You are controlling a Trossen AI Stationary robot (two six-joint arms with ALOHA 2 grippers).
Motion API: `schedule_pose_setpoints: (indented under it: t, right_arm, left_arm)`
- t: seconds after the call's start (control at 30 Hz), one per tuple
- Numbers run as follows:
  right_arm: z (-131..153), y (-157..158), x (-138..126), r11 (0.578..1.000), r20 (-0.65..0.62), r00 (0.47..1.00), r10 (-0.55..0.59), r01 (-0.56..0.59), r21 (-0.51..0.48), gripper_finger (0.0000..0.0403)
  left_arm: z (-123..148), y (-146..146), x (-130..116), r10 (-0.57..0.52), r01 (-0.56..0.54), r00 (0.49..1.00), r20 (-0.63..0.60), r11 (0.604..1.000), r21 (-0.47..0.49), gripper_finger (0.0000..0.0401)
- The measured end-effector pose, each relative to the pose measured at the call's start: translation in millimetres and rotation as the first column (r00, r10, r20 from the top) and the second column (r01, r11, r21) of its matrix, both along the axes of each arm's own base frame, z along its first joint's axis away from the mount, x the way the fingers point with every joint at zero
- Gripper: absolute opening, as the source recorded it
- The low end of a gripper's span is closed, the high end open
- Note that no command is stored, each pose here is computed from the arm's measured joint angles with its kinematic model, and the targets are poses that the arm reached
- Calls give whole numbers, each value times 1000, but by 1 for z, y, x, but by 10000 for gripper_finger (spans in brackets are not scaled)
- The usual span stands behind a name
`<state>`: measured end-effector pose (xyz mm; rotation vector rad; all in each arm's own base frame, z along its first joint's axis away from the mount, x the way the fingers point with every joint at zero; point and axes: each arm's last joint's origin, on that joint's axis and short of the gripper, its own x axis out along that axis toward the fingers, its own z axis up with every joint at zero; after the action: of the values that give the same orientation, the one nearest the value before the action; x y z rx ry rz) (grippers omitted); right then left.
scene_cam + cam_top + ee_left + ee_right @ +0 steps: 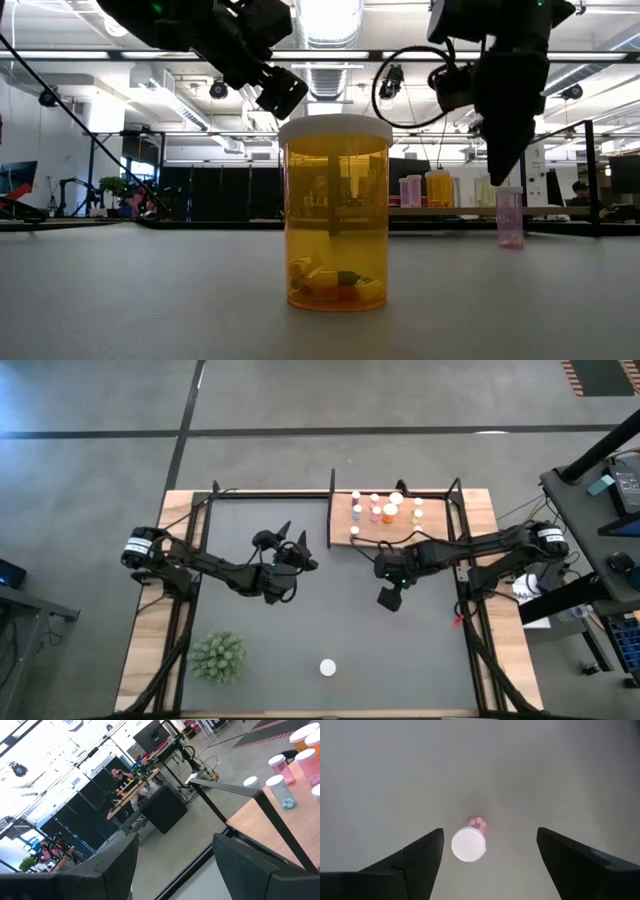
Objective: Pick and place medicine bottles onto shelf by color
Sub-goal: Put the pink pill bottle on the shelf aligned with the other pink pill bottles
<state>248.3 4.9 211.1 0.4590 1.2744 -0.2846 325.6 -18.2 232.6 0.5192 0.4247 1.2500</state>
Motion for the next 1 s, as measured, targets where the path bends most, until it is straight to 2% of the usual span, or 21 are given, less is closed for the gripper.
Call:
schedule_pose_setpoints:
  t: [0.43,0.57,0.73,1.0]
  right_arm:
    - [-23,0,-6,999,-29,999,-45,46,23,297]
    - [-32,0,-6,999,-65,997,-45,47,20,294]
    - [-34,0,-3,999,-52,998,-26,27,17,292]
    - [-31,1,-1,999,-42,999,2,0,43,245]
  left_arm:
    - [0,0,0,0,0,1000,1,1000,0,240]
    - [0,0,0,0,0,1000,-1,1000,0,240]
    - [0,0,0,0,0,1000,0,1000,0,240]
    - [0,0,0,0,0,1000,-2,1000,0,240]
